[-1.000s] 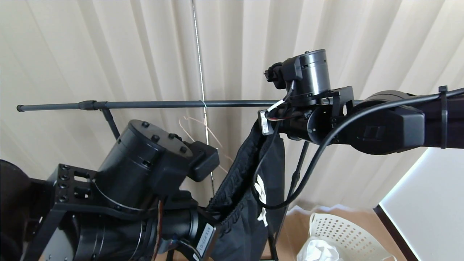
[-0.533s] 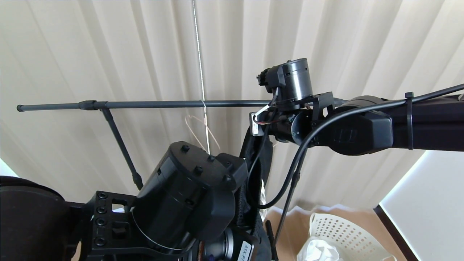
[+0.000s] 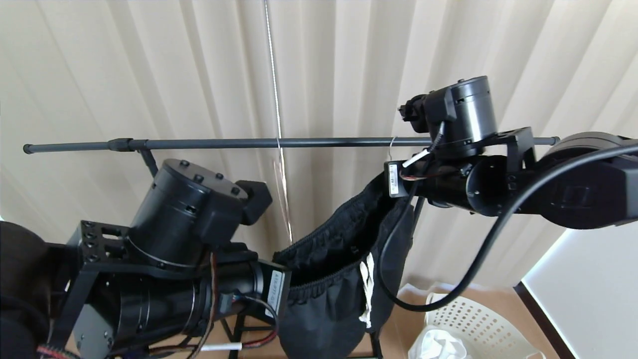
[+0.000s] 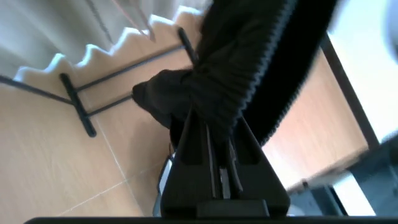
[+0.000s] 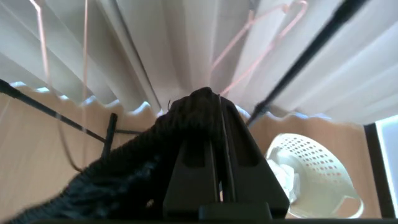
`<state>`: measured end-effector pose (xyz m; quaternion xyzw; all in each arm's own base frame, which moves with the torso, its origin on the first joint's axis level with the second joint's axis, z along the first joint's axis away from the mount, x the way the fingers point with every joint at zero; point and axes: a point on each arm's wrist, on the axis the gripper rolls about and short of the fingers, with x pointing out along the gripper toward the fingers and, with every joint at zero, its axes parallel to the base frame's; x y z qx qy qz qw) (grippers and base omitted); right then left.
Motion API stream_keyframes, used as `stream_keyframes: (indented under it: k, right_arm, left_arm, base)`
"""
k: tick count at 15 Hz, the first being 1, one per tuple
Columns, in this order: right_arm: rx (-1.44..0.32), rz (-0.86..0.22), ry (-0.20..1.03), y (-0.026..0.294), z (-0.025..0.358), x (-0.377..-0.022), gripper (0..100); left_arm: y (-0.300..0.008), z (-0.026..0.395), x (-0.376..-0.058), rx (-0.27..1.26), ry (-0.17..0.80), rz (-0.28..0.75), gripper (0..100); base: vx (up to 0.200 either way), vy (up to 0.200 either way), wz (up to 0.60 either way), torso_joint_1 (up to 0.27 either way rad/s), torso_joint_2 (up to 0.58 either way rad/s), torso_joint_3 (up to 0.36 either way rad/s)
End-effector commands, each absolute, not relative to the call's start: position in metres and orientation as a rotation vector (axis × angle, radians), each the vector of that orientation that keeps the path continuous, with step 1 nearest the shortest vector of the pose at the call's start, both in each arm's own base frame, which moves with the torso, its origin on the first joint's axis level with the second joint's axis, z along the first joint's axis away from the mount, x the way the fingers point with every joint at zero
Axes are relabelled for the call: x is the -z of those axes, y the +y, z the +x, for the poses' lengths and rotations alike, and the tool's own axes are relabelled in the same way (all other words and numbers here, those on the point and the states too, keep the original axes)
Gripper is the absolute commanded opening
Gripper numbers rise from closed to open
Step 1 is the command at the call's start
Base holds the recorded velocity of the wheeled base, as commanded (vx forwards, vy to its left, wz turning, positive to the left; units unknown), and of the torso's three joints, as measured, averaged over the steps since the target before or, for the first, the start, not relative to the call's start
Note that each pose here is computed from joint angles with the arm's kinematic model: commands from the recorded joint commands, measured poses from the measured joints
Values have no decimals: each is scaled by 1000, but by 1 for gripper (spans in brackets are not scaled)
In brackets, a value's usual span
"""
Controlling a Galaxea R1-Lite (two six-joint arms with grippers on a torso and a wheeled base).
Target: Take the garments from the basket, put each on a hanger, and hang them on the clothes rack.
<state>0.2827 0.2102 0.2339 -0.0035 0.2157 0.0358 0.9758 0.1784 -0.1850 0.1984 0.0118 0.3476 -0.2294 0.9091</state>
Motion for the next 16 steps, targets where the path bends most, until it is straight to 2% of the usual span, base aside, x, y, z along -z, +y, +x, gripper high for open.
stream_keyframes:
  k: [1,2,3,4,11,12,16]
  right_arm:
    - [-66,2,418,185,254,-247,0]
    - [-65,1,420,185,254,-246,0]
    - [-48,-23,442,175,241,-238,0]
    - [-40,-32,447,173,237,-235,0]
    - [-70,-120,506,176,204,-208,0]
    - [-70,-123,509,175,204,-207,100]
    - [-65,-170,560,166,193,-190,100]
  left_arm:
    - [-171,204,-205,379,687,-28,0]
    - [-171,205,-205,376,685,-30,0]
    - [-169,228,-208,323,653,-68,0]
    - [-170,235,-209,316,645,-76,0]
    - [-192,262,-224,333,584,-107,0]
    - [-194,263,-225,334,581,-107,0]
    - [-205,269,-238,353,535,-124,0]
  base:
    - [0,0,0,0,0,0]
    - [0,0,0,0,0,0]
    - [0,0,0,0,0,0]
    - [0,0,0,0,0,0]
    - [0,0,0,0,0,0]
    - [0,0,0,0,0,0]
    - [0,0,0,0,0,0]
